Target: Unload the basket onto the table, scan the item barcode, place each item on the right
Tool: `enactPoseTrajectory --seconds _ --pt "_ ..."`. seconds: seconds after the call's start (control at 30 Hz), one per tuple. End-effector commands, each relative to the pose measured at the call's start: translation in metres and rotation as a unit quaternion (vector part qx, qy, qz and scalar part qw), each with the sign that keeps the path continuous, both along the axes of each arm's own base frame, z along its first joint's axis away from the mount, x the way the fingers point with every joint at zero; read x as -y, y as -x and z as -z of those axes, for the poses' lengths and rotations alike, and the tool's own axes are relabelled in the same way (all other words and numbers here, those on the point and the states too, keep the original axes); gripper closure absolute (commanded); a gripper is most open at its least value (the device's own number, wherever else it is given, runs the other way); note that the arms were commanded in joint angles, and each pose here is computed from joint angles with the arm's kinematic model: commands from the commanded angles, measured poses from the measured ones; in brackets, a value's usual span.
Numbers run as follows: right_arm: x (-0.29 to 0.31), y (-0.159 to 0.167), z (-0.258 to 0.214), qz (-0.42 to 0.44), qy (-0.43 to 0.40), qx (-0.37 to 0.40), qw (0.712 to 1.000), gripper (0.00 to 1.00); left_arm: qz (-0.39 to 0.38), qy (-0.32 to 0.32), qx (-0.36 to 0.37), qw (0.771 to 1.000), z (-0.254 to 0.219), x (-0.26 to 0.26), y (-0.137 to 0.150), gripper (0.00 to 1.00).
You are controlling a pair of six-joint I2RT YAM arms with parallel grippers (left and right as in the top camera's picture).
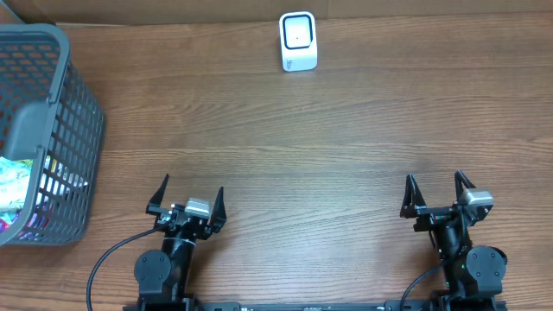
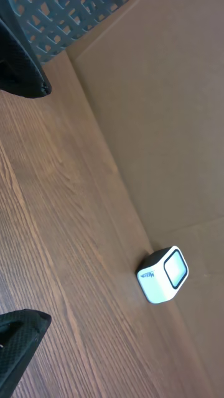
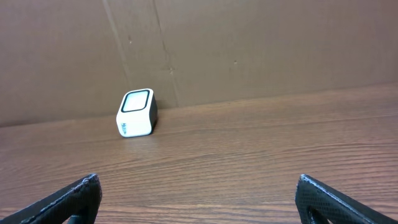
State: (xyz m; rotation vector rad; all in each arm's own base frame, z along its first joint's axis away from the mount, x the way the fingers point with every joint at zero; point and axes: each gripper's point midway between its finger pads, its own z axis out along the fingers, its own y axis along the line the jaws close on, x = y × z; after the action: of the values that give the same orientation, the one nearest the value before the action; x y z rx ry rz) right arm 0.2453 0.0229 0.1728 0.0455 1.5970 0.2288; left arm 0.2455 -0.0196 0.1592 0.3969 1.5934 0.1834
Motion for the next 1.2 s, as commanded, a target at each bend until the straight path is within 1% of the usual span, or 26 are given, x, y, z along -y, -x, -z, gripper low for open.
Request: enactPoseTrajectory --seconds 0.0,0.2,0.33,1.17 --pt "0.0 0.0 0.002 0.002 0.003 0.002 1.0 0.0 0.004 -0.005 0.004 1.0 0.0 0.001 0.001 0.0" --pt "0.0 0.0 0.002 0.002 0.003 0.002 1.0 0.0 0.003 -0.006 0.004 1.0 0.0 0.001 0.0 0.01" --pt "0.0 0.0 0.002 0.002 0.003 0.002 1.0 0.0 -0.037 -0.01 -0.001 0.999 0.002 -0.013 -0.001 0.0" --pt "0.0 0.0 0.001 0.002 0.0 0.003 1.0 0.0 -0.033 -0.004 -0.001 0.999 0.002 -0.011 -0.001 0.01"
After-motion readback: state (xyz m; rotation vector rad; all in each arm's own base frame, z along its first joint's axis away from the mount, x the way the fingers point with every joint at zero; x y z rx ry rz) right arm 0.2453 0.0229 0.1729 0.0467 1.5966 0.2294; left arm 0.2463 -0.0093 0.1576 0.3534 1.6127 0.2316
